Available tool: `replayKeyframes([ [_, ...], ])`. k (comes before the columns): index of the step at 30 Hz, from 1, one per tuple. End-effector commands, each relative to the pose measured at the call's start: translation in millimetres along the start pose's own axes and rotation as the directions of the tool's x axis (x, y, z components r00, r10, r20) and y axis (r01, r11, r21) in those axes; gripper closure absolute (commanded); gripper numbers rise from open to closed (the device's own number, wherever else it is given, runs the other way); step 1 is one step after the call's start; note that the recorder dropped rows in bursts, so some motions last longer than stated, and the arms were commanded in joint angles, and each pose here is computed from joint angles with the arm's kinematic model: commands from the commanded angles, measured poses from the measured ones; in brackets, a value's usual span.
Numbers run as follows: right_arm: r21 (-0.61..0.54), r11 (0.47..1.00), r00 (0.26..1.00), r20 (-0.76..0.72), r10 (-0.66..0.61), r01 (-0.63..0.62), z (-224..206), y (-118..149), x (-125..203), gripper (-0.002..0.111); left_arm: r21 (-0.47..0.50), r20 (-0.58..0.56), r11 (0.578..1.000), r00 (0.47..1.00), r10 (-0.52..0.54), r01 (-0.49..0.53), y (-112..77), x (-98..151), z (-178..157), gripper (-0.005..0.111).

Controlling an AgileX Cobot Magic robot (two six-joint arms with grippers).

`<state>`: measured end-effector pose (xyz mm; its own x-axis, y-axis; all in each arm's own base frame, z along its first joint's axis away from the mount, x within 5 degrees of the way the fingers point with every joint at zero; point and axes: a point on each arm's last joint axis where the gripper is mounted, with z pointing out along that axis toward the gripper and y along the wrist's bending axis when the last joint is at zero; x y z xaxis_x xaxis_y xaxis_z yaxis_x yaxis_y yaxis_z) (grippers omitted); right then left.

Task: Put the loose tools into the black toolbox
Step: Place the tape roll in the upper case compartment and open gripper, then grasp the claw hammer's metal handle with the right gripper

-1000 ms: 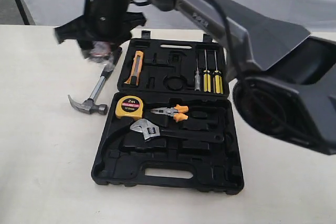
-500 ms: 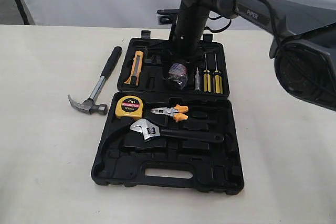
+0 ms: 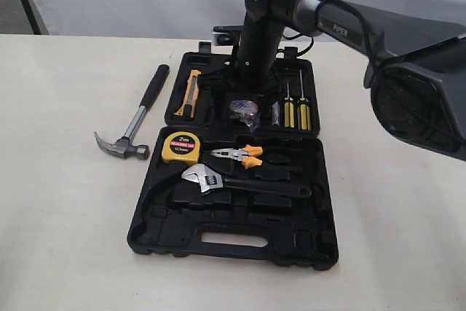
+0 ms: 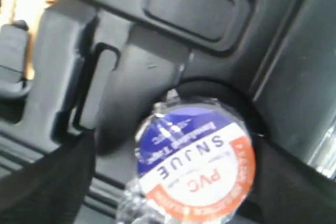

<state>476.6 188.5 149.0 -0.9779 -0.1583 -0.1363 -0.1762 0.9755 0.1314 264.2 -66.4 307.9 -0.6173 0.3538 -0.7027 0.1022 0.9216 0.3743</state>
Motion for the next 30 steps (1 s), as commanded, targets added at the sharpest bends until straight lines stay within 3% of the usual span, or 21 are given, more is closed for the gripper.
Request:
replayKeyframes([
  [1,0.059,0.998,0.996,0.083,-0.033,0.028,-37.8,-5.4,-3.6,0.029,0.014,0.007,1.0,1.0,-0.022,0.022,-0.3,1.5,-0.8,0.105],
  [3,0.056,0.998,0.993,0.11,-0.036,0.029,-51.9,-4.0,-3.6,0.033,0.014,0.007,1.0,1.0,-0.022,0.022,-0.3,1.5,-0.8,0.105],
  [5,0.055,0.998,0.992,0.119,-0.043,0.037,-57.2,-3.5,-3.3,0.057,0.014,0.007,1.0,1.0,-0.022,0.022,-0.3,1.5,-0.8,0.105],
  [8,0.053,0.999,0.997,0.072,-0.001,-0.003,-31.9,-5.6,-3.1,0.083,0.014,0.007,1.0,1.0,-0.022,0.022,-0.3,1.5,-0.8,0.105],
  [9,0.054,0.998,0.998,0.064,0.018,-0.021,-27.2,-6.1,-3.0,0.086,0.014,0.007,1.0,1.0,-0.022,0.022,-0.3,1.5,-0.8,0.105],
  [14,0.048,0.998,0.999,-0.011,0.033,-0.032,6.9,-7.5,1.5,0.071,0.014,0.007,1.0,1.0,-0.022,0.022,-0.3,1.5,-0.8,0.105],
  [16,0.043,0.999,0.999,0.011,0.031,-0.031,-2.2,-6.1,-0.5,0.067,0.014,0.007,1.0,1.0,-0.022,0.022,-0.3,1.5,-0.8,0.105],
  [23,-0.021,1.0,0.987,0.158,-0.002,0.005,-68.8,12.9,-6.5,0.067,0.014,0.007,1.0,1.0,-0.022,0.022,-0.3,1.5,-0.8,0.105],
  [30,-0.086,0.982,0.963,0.227,-0.147,0.17,-78.3,99.1,5.3,0.067,0.014,0.007,1.0,1.0,-0.022,0.022,-0.3,1.5,-0.8,0.105],
])
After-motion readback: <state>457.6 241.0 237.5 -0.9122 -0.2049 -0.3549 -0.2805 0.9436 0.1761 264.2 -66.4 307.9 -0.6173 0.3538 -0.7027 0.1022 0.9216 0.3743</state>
